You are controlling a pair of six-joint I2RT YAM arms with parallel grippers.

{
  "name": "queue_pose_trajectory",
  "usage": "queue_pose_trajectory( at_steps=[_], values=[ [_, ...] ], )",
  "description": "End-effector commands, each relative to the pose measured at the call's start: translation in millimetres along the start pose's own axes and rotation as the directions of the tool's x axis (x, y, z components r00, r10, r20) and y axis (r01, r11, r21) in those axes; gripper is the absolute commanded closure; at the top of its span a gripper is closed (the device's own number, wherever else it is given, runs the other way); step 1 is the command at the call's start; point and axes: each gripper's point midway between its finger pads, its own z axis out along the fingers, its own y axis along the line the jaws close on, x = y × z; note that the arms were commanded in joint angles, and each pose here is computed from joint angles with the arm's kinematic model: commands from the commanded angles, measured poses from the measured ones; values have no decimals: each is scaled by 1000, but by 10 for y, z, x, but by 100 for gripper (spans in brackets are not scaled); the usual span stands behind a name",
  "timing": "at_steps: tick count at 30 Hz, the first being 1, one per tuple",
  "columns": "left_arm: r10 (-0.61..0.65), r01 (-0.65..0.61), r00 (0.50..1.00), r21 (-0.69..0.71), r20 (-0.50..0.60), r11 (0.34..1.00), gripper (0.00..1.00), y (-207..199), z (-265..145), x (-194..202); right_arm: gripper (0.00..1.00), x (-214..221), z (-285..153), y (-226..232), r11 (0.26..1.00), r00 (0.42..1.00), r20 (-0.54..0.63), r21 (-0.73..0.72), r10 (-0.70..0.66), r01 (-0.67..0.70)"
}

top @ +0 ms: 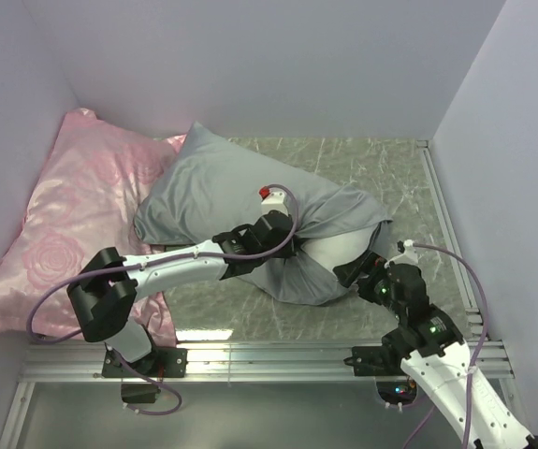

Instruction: Remove the pillowcase from the pillow

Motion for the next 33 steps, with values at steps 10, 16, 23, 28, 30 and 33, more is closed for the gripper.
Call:
queue_pose_trajectory(
  at_steps=[10, 16, 23, 28, 30, 33],
  values=[
    [68, -69, 992, -3, -102, 998, 99, 81, -215, 325, 0, -265, 191, 132, 993, 982, 187, -115, 24, -2],
    [81, -81, 993, 9, -90, 997, 99, -26, -270, 291, 0, -48, 323, 63, 994, 994, 99, -107, 42, -32],
    [111, -109, 988, 26, -108, 994, 99, -140, -212, 330, 2, -56, 335, 84, 993, 994, 99, -114, 49, -38],
    [154, -147, 981, 65, -115, 987, 95, -273, -261, 389, 11, 29, 455, 121, 991, 997, 61, -133, 43, -34],
    [171, -162, 979, 87, -114, 983, 90, -345, -284, 402, 51, 27, 426, 228, 985, 999, 44, -170, 24, -16],
    [194, -185, 975, 94, -105, 978, 84, -417, -328, 394, 100, -218, 248, 502, 977, 996, 87, -212, 0, 19]
  ],
)
